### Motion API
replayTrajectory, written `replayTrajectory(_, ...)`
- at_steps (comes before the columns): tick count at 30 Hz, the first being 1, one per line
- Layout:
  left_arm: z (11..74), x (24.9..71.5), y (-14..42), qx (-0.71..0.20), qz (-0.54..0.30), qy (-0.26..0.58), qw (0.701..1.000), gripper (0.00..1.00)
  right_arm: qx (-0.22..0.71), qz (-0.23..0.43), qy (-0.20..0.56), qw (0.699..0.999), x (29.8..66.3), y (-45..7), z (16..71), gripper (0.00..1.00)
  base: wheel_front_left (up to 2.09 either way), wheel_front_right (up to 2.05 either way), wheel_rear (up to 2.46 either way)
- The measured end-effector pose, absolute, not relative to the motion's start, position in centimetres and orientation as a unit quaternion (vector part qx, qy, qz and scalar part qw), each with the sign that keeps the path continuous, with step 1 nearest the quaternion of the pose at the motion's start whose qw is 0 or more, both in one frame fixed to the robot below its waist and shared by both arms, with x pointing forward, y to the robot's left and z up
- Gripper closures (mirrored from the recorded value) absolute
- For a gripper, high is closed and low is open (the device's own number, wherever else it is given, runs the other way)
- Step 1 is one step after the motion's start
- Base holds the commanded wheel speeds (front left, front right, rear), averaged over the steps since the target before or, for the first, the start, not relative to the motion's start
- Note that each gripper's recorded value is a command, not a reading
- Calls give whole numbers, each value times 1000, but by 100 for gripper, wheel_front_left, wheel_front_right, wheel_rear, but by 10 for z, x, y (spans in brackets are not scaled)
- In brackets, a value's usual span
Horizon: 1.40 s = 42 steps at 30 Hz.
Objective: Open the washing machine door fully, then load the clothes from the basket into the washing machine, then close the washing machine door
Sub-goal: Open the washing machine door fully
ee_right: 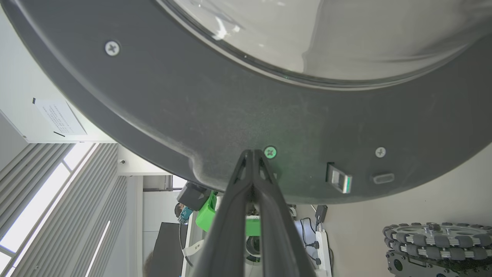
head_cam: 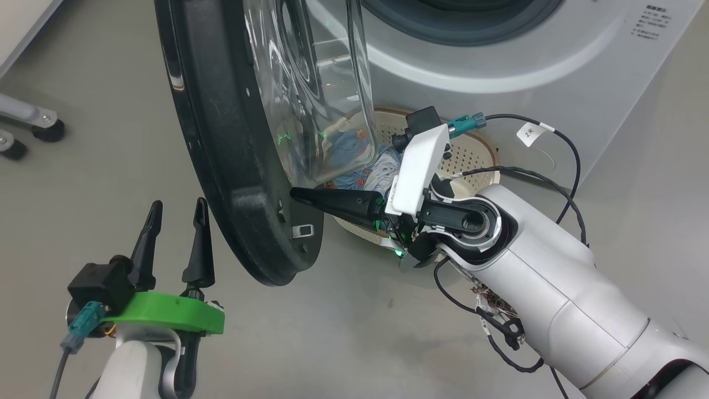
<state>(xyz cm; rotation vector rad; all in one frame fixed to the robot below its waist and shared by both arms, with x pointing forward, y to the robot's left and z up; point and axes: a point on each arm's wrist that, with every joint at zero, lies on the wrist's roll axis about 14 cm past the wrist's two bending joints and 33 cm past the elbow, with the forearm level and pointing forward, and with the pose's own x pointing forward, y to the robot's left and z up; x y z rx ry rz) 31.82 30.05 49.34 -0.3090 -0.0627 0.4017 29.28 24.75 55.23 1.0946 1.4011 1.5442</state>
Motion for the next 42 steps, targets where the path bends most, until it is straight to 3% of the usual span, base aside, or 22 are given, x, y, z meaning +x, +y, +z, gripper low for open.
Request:
replayTrajectory(23, 490, 325, 302, -154, 199, -28, 967, 0, 484, 555, 519, 435, 336, 240, 542, 100, 0, 0, 0)
replayTrajectory(24, 490, 325, 303, -154, 199, -28, 967, 0, 485, 552, 518, 438, 338, 239, 540, 95, 0, 0, 0)
replayTrajectory(26, 490, 325, 303, -154, 200, -29, 967, 0, 484, 547, 515, 448, 342, 238, 537, 0, 0, 0, 0)
replayTrajectory(33, 490, 326, 305, -155, 202, -30, 967, 0, 499, 533, 490, 477, 359, 233, 536, 0, 0, 0, 0)
replayTrajectory(42, 491, 326, 307, -152, 203, -31, 967, 0, 504, 499, 409, 574, 410, 216, 534, 0, 0, 0, 0)
